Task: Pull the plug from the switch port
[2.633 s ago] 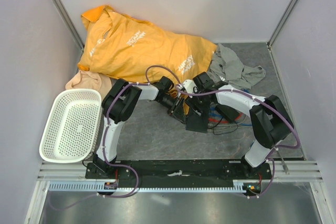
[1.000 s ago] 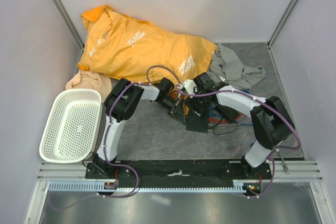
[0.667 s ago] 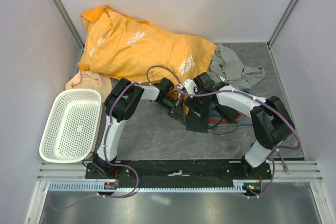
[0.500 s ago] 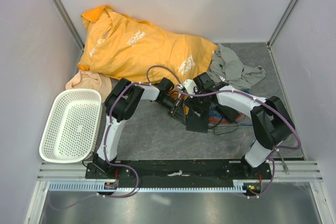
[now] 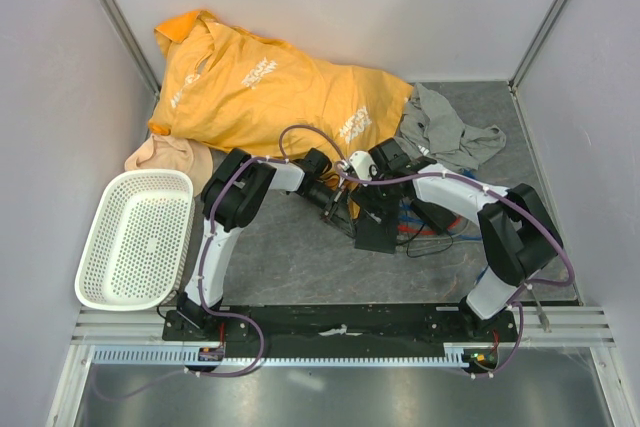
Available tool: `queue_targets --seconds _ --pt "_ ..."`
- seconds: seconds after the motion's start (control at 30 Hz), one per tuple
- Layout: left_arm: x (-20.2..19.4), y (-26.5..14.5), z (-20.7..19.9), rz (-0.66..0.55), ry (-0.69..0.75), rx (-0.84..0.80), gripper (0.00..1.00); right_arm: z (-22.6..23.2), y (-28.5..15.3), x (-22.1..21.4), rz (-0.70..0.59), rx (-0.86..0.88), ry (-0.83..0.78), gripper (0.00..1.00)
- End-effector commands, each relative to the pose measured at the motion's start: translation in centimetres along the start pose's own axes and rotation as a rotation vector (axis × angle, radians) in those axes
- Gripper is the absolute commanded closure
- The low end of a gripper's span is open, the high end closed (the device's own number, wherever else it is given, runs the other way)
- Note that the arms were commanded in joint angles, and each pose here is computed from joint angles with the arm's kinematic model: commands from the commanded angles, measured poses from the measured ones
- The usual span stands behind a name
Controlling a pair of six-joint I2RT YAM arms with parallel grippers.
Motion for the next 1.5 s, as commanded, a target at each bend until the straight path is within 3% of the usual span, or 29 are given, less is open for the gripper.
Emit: queue_targets --seconds 0.0,0.07,0.23,0.33,0.37,0.43,1.07,1.47 --pt "-0.4 0.3 0.0 0.015 0.007 0.007 0.98 -0.1 -1.3 0.0 0.023 0.006 -0.049 0.19" --pt "-0.7 0.2 0.2 0.014 0.007 0.032 0.98 -0.2 -4.0 3.6 -0.074 0.016 -0.136 0.20" --pt "-0.4 0.0 0.1 0.013 0.010 0.052 0.98 4.7 -7.0 4.4 -0.173 0.193 -0.396 0.26" --pt "-0.4 0.0 0.5 0.015 0.018 0.067 0.98 7.4 -5.9 2.6 -0.163 0.249 -0.513 0.47" --pt "-0.5 0.0 0.7 0.017 0.026 0.074 0.99 7.9 -5.4 1.9 -0.143 0.267 -0.526 0.65" --pt "-0.9 0.0 0.8 0.020 0.024 0.077 0.98 8.7 -4.9 1.5 -0.125 0.290 -0.534 0.76" --pt "-0.8 -0.1 1.6 0.023 0.031 0.113 0.98 7.2 -0.6 -3.0 0.057 0.214 -0.594 0.82" --pt "-1.3 -1.0 3.0 0.033 0.067 0.136 0.98 7.7 0.4 -6.4 0.154 0.268 -0.619 0.81"
Point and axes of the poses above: each gripper's point midway between its finger pads, its own y axis out along the fingers, its own z axis along the line the jaws close on, x = y × z, the point moved 1 cm from there along -y, back along the fingers, and after that the axes turned 5 degrees about -y, right-handed, at the moved point
